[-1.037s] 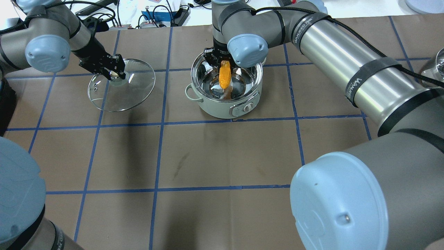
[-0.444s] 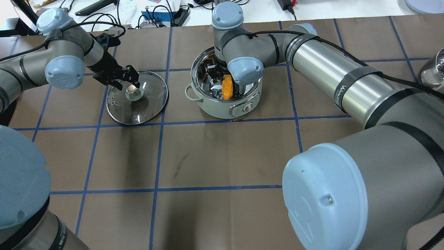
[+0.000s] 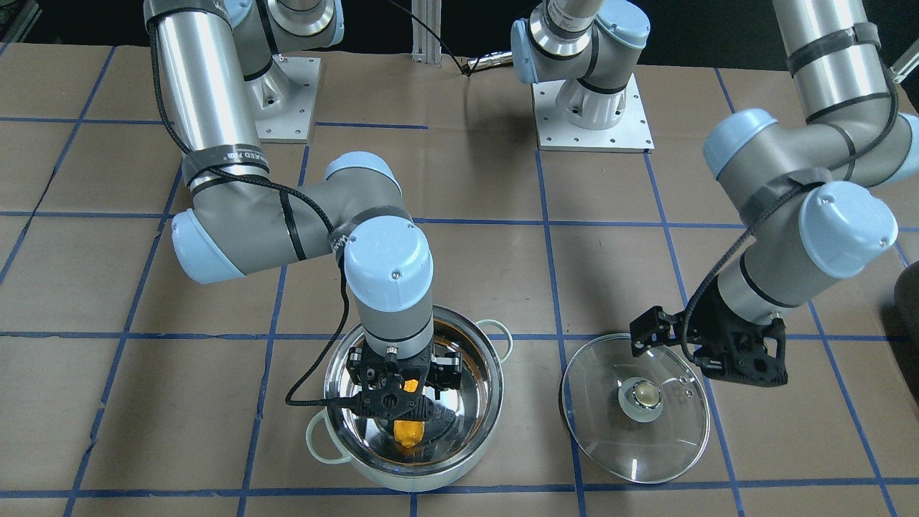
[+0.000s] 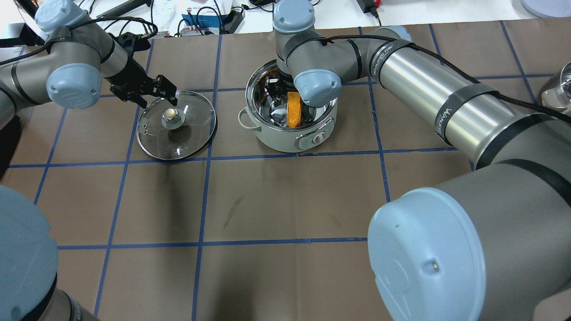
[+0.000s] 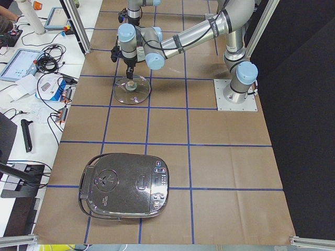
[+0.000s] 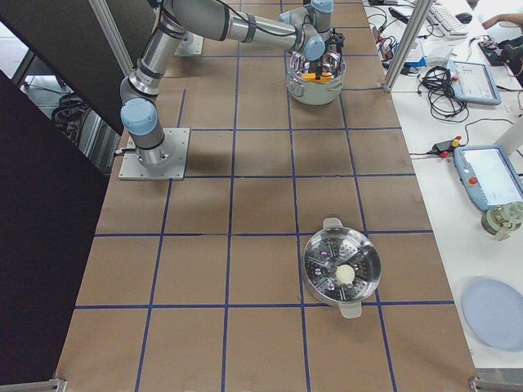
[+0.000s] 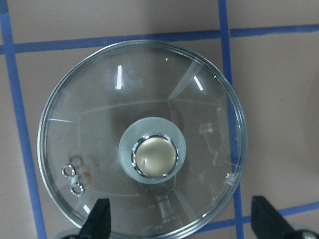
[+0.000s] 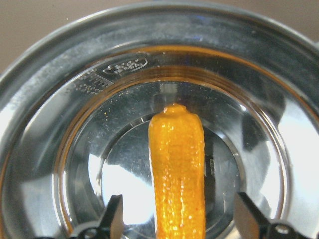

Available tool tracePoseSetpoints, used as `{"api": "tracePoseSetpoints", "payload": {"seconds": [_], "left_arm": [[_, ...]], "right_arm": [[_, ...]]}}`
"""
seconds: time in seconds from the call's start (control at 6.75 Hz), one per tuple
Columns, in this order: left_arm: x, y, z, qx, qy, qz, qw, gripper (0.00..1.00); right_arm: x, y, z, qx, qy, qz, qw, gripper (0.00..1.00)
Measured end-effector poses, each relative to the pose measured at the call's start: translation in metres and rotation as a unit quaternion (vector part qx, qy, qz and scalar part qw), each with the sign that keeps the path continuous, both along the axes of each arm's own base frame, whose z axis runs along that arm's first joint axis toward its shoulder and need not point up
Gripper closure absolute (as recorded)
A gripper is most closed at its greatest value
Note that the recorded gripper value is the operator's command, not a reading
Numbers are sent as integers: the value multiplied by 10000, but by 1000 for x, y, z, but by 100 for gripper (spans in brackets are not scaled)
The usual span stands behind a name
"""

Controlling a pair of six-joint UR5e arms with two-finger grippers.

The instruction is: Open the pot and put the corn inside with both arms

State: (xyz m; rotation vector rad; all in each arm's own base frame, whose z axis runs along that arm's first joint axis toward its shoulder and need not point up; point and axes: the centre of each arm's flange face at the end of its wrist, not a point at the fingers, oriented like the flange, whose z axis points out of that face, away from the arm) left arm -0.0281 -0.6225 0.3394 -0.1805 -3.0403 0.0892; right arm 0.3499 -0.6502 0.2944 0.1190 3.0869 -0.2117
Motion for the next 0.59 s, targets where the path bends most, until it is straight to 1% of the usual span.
{"api": "tracePoseSetpoints", "payload": {"seconds": [0.15,0.3,0.44,0.59], "left_arm": [[-25,27,50,43,-278,-107,9995,0],[-46,49,90,99,-419,-134,9990,0],[-62,62,115,195,-452,-178,9986,0],[-70,70,126,283,-456,-206,9983,0]], "right_arm": [[-19,11,46,-5,10,-46,10000,0],[-50,24,95,57,35,-146,9999,0],[-90,46,147,202,79,-252,9994,1],[-127,71,187,418,133,-317,9985,6]]}}
